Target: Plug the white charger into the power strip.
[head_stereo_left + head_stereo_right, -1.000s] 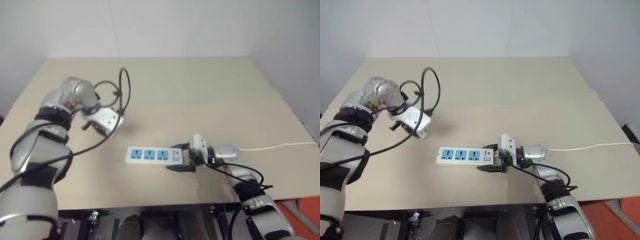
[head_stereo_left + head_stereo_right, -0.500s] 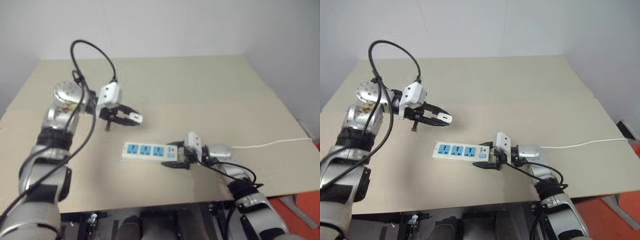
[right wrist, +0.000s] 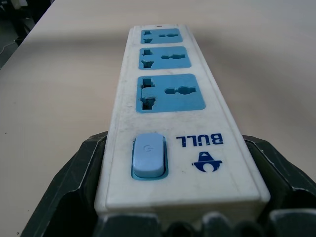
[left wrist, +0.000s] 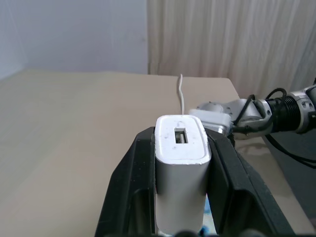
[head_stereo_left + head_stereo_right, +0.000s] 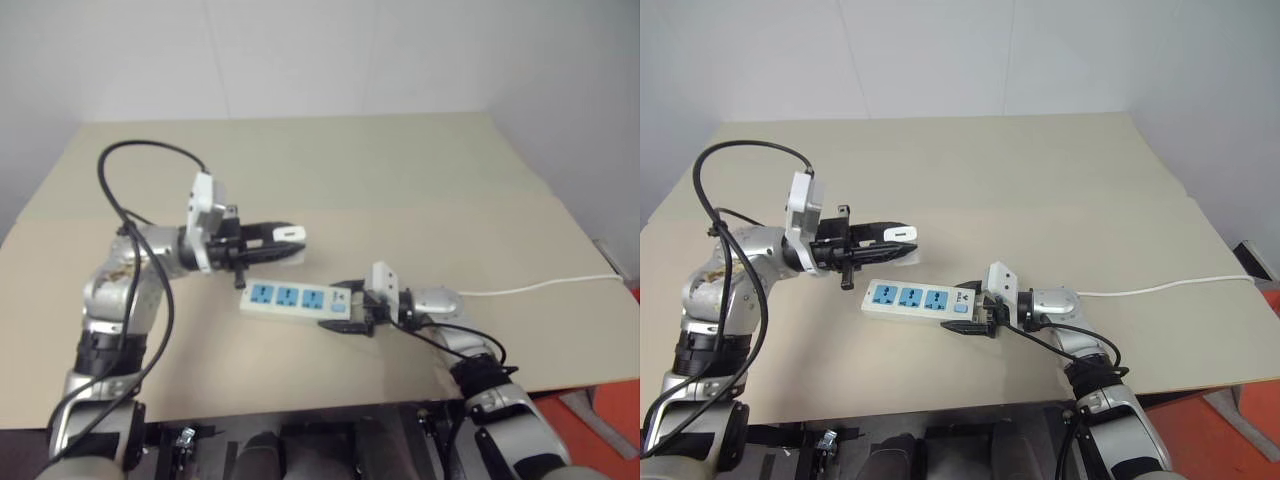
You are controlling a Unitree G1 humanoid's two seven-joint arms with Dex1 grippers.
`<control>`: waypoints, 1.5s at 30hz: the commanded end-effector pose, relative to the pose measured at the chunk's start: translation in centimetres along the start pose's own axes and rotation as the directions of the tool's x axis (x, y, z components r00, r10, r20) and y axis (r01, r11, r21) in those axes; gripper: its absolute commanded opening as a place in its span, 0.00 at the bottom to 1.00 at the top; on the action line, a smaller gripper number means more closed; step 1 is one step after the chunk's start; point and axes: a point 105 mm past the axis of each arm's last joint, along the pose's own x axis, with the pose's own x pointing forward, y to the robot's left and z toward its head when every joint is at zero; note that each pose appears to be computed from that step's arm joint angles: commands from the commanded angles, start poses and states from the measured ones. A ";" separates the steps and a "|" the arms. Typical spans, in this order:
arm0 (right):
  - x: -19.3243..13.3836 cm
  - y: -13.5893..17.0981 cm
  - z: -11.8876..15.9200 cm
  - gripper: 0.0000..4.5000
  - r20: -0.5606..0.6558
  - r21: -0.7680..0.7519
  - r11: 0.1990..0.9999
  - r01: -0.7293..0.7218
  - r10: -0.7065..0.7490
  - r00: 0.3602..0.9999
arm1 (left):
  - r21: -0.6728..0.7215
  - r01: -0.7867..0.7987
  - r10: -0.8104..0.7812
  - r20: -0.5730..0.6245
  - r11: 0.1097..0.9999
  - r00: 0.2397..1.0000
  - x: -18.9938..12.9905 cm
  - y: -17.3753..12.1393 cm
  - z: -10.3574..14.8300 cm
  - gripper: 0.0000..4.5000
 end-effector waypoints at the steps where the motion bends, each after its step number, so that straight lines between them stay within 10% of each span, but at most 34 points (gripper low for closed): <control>1: 0.5 -0.3 1.5 0.76 0.051 -0.056 0.998 0.007 -0.004 0.999 | -0.068 -0.009 0.012 0.045 0.998 0.999 -0.2 -0.2 0.7 0.23; 45: -0.2 1.5 -2.1 0.76 -0.057 0.017 0.996 -0.084 0.085 0.995 | -0.013 0.256 -0.256 0.009 0.967 0.967 2.4 -0.9 -2.3 0.23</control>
